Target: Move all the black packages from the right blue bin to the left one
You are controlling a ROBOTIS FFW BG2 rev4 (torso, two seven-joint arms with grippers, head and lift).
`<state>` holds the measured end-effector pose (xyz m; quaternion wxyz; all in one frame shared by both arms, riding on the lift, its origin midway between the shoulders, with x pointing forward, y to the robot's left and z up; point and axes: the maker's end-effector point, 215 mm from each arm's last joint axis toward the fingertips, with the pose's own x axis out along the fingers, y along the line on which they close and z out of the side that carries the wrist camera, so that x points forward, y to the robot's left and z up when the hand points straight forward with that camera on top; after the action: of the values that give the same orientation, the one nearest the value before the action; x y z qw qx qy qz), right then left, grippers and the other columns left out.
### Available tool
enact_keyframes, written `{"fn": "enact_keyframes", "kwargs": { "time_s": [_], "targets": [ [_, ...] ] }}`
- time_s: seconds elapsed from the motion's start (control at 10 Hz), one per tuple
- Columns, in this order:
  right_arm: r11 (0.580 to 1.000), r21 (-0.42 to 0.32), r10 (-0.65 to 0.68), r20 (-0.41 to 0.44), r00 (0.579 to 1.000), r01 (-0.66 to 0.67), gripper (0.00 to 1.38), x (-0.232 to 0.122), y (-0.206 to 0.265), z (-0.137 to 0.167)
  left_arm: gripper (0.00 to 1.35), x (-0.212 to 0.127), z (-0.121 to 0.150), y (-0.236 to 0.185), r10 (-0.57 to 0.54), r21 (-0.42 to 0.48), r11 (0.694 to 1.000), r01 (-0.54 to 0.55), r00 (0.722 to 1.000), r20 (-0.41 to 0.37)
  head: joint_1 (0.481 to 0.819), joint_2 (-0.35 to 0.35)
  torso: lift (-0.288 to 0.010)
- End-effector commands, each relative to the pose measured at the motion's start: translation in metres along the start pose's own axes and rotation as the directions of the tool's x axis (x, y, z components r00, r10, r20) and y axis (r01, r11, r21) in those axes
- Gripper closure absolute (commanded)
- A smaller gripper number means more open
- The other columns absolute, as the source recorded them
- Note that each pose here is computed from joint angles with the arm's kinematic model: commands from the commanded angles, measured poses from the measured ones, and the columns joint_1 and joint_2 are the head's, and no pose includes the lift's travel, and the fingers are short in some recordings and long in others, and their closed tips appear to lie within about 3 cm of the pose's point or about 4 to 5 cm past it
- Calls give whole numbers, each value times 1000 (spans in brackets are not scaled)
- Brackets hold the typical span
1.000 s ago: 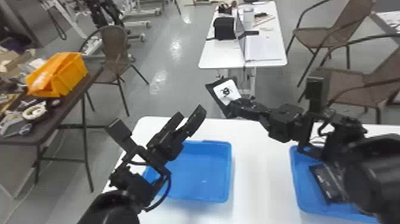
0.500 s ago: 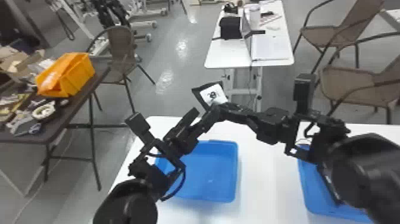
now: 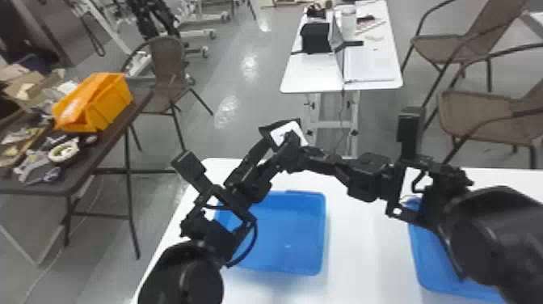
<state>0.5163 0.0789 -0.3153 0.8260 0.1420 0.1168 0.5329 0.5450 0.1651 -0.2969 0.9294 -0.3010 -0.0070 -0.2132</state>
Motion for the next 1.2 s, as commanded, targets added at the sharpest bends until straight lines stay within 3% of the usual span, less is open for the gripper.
{"fn": "enact_keyframes", "kwargs": {
  "time_s": [0.0,0.1,0.2,0.3,0.7,0.8,1.0,1.1],
  "targets": [
    [1000,5,1,1,1000,-1,1280,0,0,0,98,-1,2,2,3,0,1000,-3,1000,0,689,247,0],
    [1000,9,1,-1,1000,-1,1280,-1,-1,-2,165,0,-7,0,1,-18,1000,-1,1000,-29,688,250,0],
    [1000,11,0,-1,1000,0,1280,-1,-1,-2,794,5,-18,-5,-12,-55,998,8,997,-78,690,249,0],
    [1000,15,-1,1,1000,1,1280,-1,-2,-2,1233,9,-26,-11,-16,-97,995,6,995,-97,695,239,0],
    [1000,25,-7,12,1000,7,1280,-1,-1,-4,1207,4,-1,-9,18,-89,996,-15,999,33,693,226,0],
    [1000,26,-11,20,1000,11,1223,-2,-2,-3,1207,3,6,-7,26,-79,997,-22,998,57,690,234,0],
    [999,-12,-43,80,996,44,104,-13,-10,8,1207,0,12,1,47,-25,999,-46,997,67,685,242,0],
    [984,-116,-124,101,987,135,2,-33,-25,27,1207,-7,14,16,80,32,996,-82,995,62,680,241,0]
  ]
}}
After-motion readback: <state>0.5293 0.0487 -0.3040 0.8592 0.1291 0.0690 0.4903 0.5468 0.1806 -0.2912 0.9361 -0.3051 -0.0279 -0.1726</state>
